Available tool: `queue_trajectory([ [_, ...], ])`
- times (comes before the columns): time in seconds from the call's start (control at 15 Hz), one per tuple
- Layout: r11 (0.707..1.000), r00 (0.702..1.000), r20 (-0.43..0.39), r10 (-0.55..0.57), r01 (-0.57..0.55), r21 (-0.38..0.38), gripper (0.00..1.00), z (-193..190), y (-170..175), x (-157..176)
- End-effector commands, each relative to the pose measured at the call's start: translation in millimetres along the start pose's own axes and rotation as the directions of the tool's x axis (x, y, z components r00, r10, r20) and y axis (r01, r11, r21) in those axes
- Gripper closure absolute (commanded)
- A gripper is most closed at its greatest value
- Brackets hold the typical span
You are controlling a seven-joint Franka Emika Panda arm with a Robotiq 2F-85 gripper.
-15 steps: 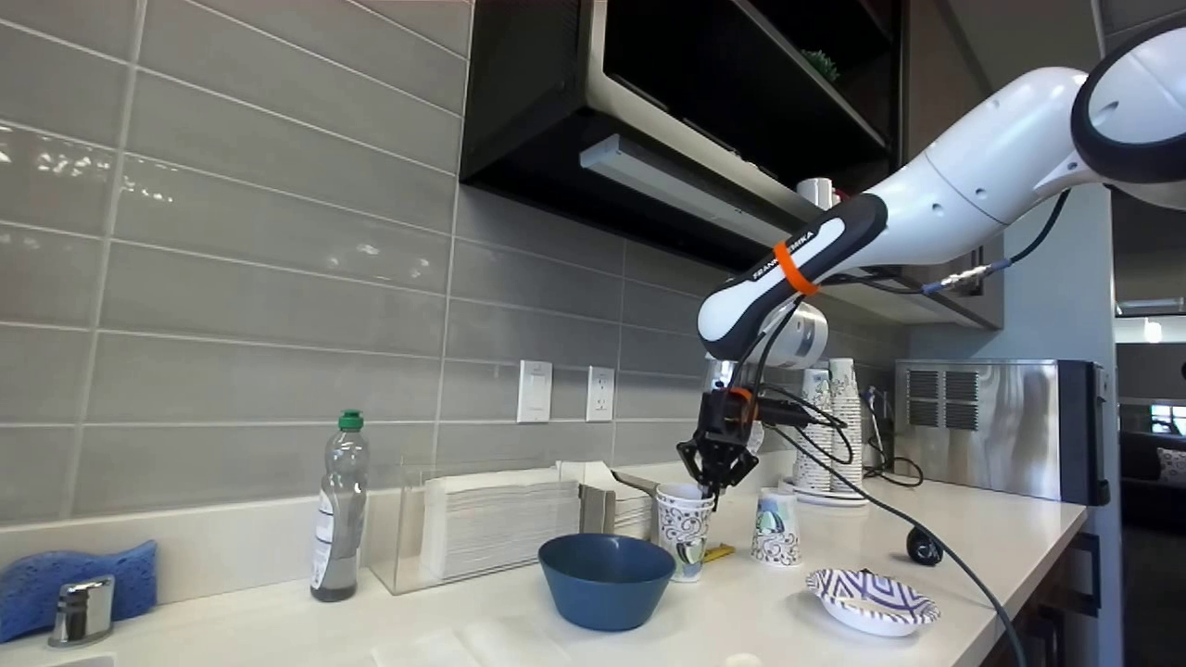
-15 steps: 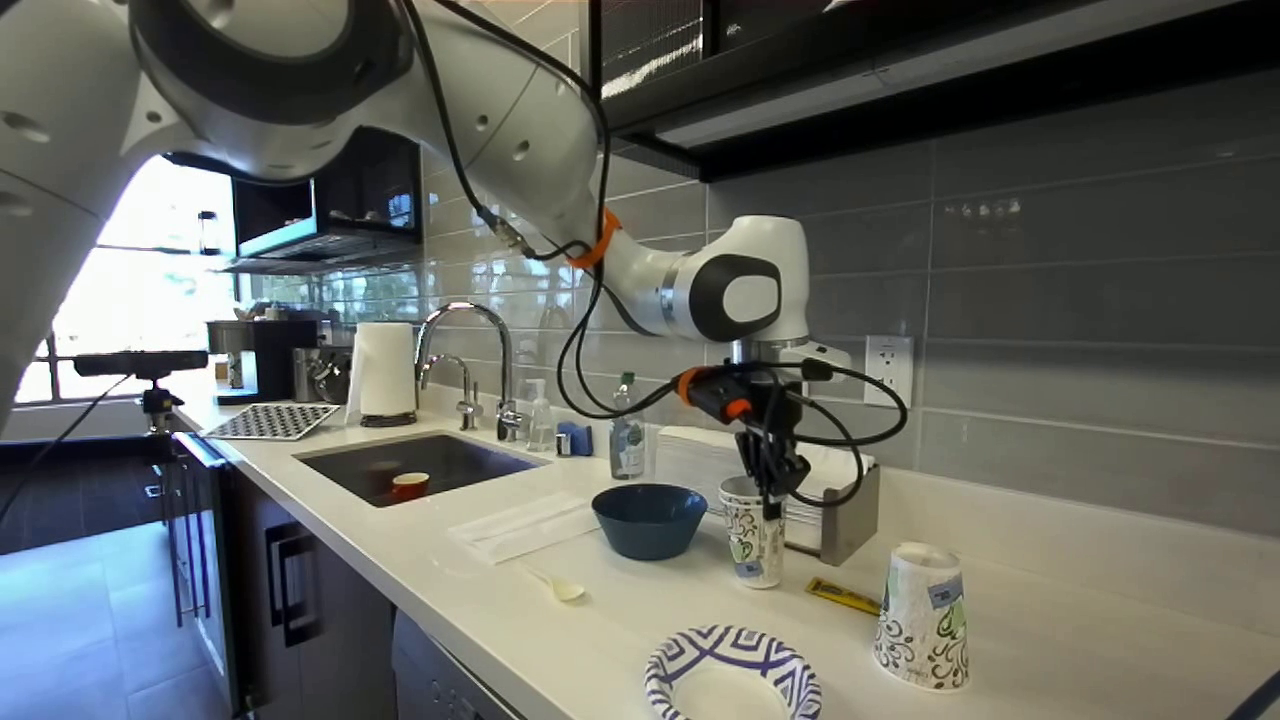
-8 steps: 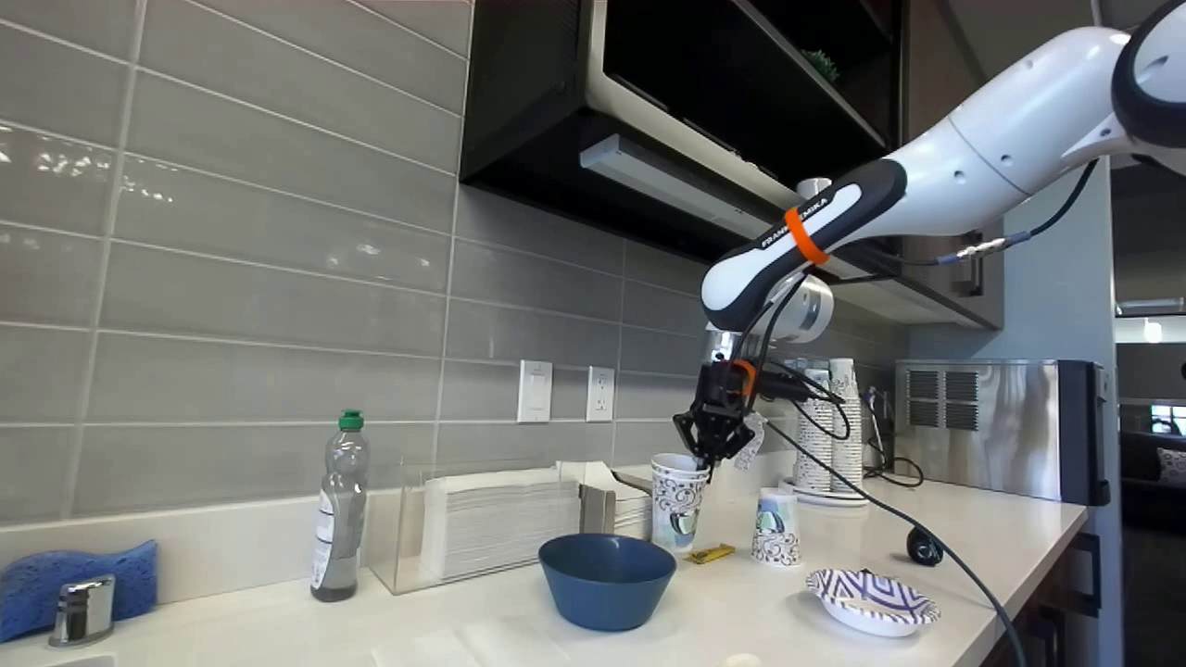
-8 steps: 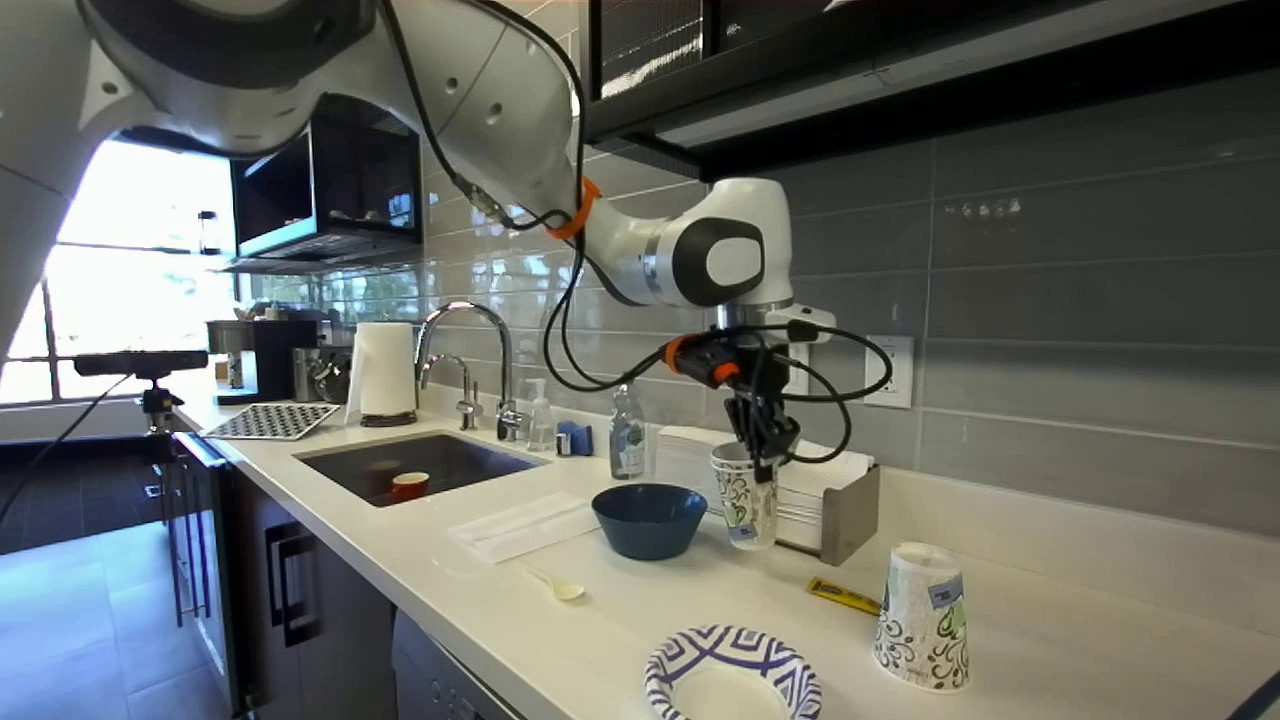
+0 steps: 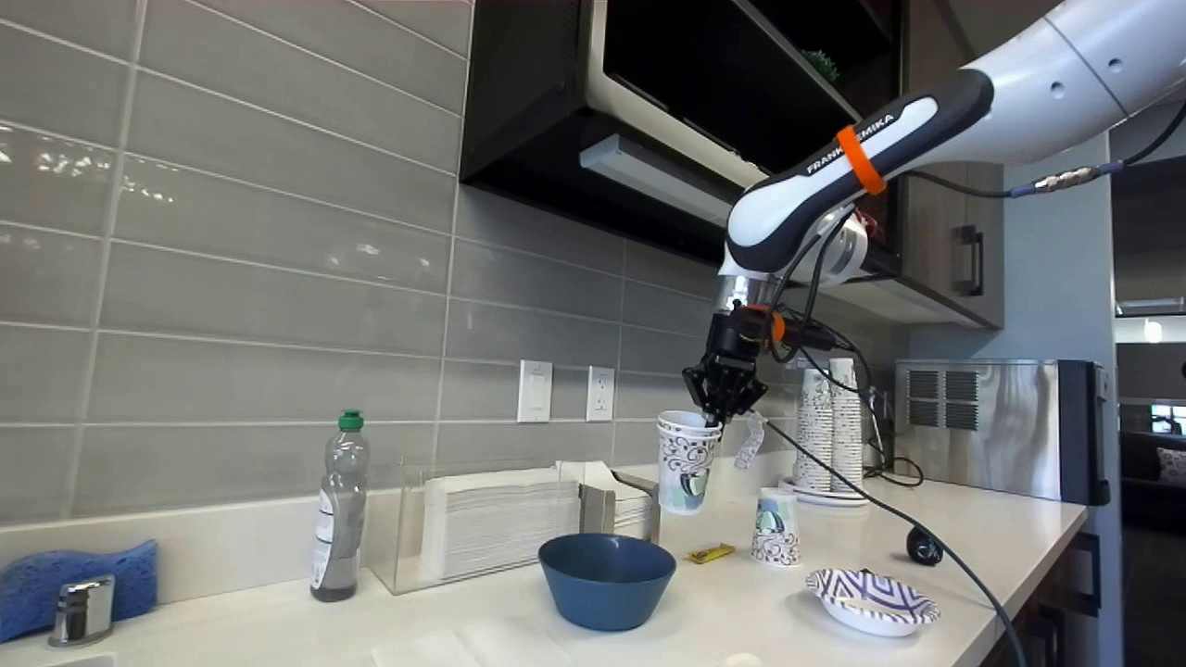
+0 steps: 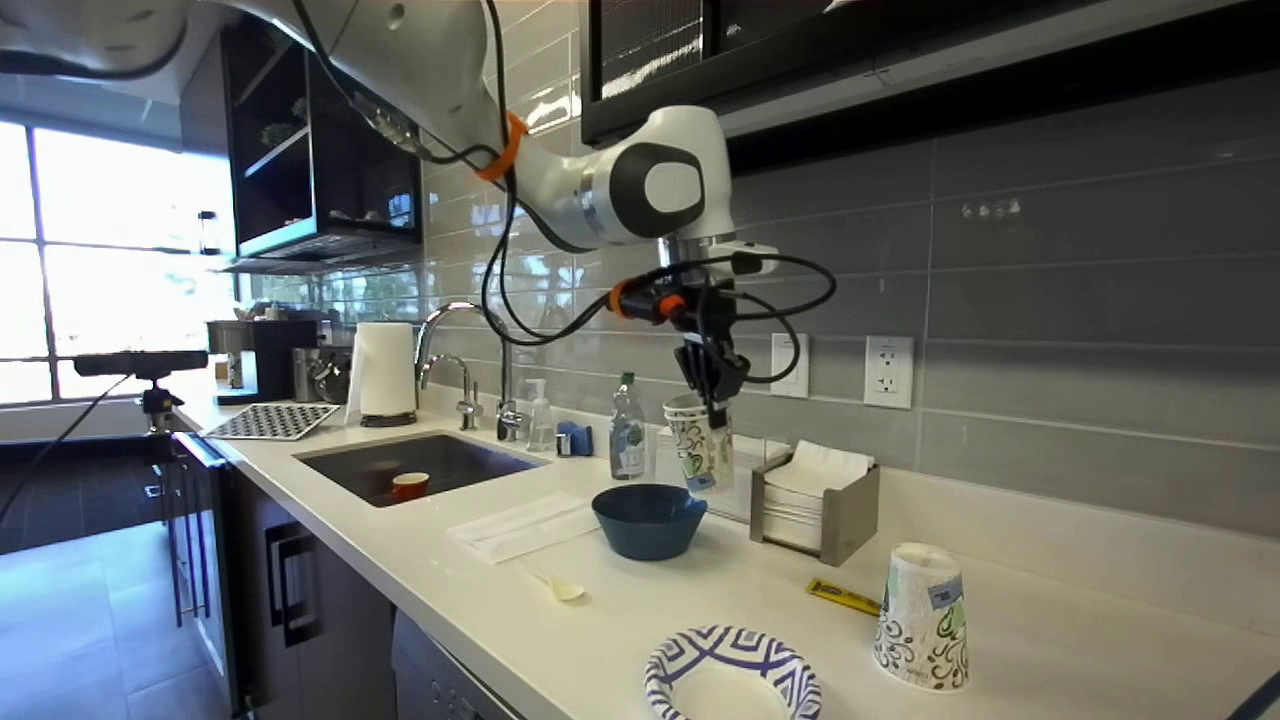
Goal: Stack the two cups on the left together then put them in the blue bowl.
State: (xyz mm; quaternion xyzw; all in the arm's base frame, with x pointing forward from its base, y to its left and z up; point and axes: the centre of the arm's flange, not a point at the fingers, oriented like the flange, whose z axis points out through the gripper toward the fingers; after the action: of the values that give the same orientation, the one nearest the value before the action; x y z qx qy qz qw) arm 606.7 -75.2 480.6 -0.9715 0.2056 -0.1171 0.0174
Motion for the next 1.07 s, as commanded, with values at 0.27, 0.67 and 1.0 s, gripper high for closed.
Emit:
queue_trajectory([
  [0.27, 0.993, 0.992, 0.045, -0.118, 0.117, 0.021, 0.99, 1.8, -57.8, -34.4],
  [0.67, 0.989, 0.987, 0.071, -0.141, 0.137, 0.052, 0.99, 33.8, -66.1, -20.2],
  [1.0, 0.985, 0.983, 0.091, -0.156, 0.148, 0.088, 0.99, 58.3, -79.1, -11.6],
])
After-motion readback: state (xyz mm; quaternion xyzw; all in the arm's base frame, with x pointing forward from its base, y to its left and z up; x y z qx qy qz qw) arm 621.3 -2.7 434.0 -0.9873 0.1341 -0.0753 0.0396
